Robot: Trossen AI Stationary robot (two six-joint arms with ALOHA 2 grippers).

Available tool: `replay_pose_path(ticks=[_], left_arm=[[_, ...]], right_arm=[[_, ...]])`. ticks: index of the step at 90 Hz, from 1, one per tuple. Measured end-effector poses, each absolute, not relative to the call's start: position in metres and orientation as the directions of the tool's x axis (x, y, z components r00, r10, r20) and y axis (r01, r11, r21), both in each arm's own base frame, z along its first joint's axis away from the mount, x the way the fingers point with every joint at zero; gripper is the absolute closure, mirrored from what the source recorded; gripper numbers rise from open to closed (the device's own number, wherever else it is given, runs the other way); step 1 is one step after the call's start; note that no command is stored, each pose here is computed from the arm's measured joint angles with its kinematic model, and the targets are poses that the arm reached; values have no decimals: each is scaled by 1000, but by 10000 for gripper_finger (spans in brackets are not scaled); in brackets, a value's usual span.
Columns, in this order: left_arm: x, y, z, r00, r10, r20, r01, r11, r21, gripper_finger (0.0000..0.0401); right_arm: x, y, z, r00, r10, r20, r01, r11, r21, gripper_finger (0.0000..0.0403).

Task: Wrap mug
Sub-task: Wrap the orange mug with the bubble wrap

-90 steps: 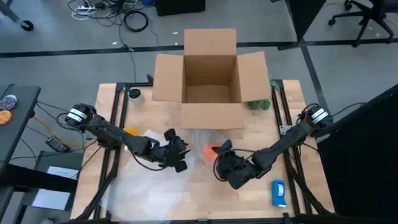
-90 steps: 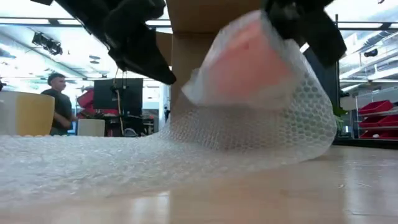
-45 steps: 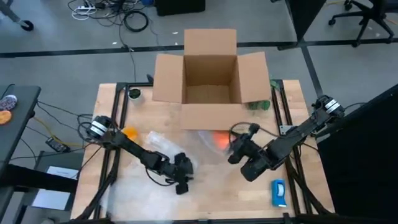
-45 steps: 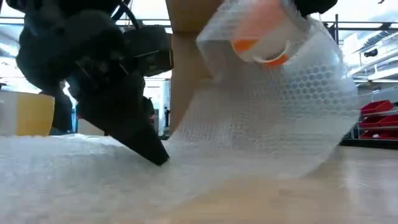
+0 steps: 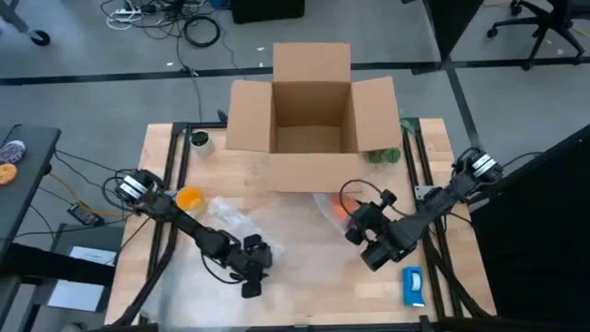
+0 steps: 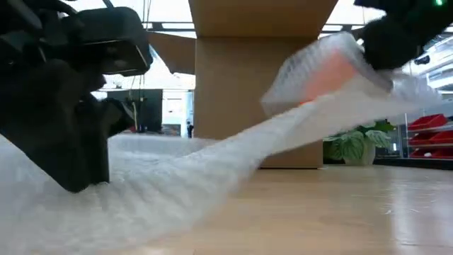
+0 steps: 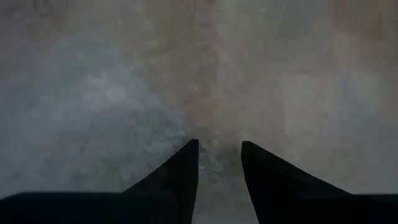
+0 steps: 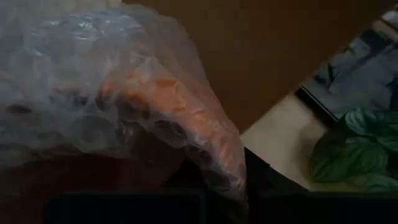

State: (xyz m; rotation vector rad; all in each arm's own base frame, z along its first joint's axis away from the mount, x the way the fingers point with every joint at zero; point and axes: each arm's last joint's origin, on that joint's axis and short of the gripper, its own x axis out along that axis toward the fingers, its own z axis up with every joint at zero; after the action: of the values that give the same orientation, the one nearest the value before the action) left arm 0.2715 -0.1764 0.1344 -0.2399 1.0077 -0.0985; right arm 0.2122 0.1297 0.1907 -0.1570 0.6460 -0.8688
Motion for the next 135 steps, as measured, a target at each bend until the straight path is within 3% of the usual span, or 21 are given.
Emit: replay_pose_path(ticks=[30,71,89,98,107,114,122,135], left_arm=[[273,-181,140,535,-291,-794,2,939,-343,293],[270,-180,174,604,-367,-708,17,894,-449,293],[280,-187,206,755,-471,-457,171,813,-556,293],[286,-191,222,815,-502,-288,305,796,-523,293],[291,-189,232,907,-380,-183,292,879,-377,293],[296,-182,227,967,-170,-188,116,956,-269,293],[304,-172,213,978,48,-202,-85,980,-178,293],[331,-153,188,978,128,-165,-160,966,-202,293]], right_arm=[[232,153,139,503,-768,-397,410,616,-673,400],[254,170,155,537,-725,-432,76,551,-831,400],[268,174,155,576,-690,-439,-10,530,-848,400],[272,174,155,587,-680,-439,-40,517,-855,400],[276,172,155,587,-683,-434,-40,511,-859,400],[277,170,155,583,-688,-433,-53,499,-865,399],[278,168,155,579,-691,-432,-56,495,-867,394],[279,169,155,582,-691,-429,-75,479,-874,374]])
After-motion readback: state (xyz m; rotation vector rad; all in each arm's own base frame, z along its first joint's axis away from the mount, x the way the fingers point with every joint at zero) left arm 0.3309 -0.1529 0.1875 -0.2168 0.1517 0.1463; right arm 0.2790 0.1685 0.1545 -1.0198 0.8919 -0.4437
